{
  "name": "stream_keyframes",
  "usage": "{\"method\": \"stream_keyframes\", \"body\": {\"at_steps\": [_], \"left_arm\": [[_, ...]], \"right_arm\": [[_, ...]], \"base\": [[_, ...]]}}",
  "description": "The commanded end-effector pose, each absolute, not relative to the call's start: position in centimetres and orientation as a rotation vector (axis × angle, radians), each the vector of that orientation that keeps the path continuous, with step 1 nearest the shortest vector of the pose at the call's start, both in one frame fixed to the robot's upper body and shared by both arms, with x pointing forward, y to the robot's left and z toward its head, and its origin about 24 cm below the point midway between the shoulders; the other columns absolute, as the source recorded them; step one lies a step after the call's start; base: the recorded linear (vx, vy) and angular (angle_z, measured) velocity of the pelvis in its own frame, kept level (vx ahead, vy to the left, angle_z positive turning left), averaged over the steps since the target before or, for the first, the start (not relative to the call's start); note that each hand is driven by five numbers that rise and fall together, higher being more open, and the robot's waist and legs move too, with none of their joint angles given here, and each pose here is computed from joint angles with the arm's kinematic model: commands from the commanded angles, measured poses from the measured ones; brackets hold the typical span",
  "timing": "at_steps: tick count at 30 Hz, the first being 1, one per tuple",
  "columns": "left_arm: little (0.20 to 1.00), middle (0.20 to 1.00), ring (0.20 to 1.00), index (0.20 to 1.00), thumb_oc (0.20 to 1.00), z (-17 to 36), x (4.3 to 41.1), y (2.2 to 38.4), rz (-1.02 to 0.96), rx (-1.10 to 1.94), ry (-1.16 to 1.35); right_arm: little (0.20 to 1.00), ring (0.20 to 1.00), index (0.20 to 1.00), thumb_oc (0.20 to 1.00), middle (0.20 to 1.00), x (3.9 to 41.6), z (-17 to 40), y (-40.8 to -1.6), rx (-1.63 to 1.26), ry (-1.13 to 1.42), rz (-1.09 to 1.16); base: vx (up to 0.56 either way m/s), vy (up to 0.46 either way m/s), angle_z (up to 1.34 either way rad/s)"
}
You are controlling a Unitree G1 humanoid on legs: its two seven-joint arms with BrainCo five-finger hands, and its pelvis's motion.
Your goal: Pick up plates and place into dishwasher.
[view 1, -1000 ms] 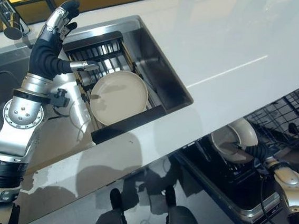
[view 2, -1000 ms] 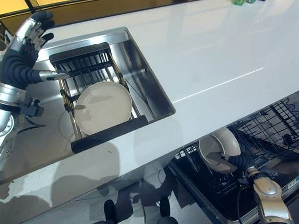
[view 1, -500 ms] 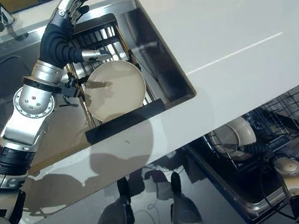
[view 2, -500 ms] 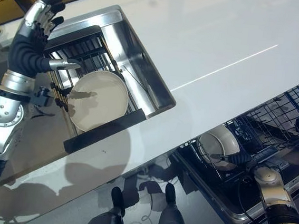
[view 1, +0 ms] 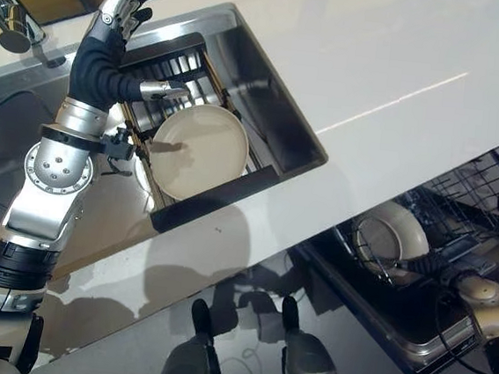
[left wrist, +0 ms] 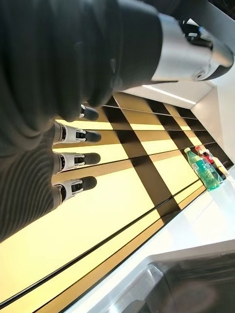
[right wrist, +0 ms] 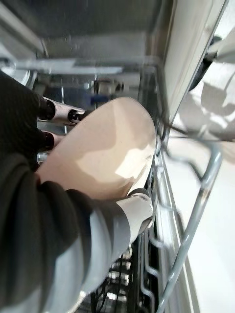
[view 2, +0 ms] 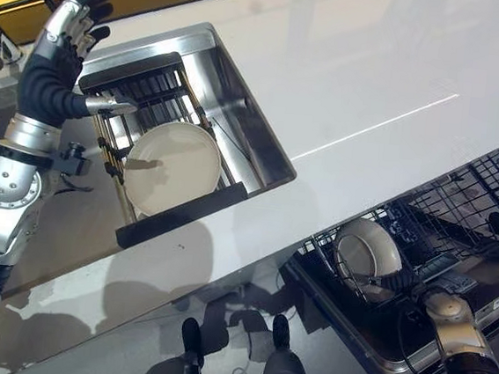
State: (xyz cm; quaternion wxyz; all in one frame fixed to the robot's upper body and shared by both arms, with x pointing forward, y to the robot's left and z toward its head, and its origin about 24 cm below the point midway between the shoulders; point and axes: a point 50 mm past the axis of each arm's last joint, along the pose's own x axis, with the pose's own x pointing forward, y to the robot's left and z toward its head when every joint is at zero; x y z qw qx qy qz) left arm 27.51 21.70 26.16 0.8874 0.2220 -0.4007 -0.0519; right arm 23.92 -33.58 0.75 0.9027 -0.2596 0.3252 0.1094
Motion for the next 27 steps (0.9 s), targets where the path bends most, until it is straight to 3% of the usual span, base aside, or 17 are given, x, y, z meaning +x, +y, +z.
{"method": "stream_keyframes", "body": {"at_steps": [1,13,27], "left_arm": [[1.000,1.000,1.000,1.000,1.000,26.9,27.3,23.0,-0.074,0.464,-0.862],[1.000,1.000,1.000,1.000,1.000,21.6,25.8,25.5,0.017,0.479,-0.716],[1.000,1.000,1.000,1.000,1.000,15.0,25.3,32.3,0.261,0.799,-0.203]], "right_arm": [[1.000,1.000,1.000,1.000,1.000,22.9,0.0,-31.9,-0.544,0.647,0.263],[1.000,1.000,1.000,1.000,1.000,22.6,6.3,-33.2,-0.739,0.460,0.175],[1.000,1.000,1.000,1.000,1.000,24.5,11.9,-31.8,-0.854,0.260,0.214]], "base": [[0.10,-0.014,-0.02],[0.11,0.009,-0.08],[0.06,0.191,-0.58]]}}
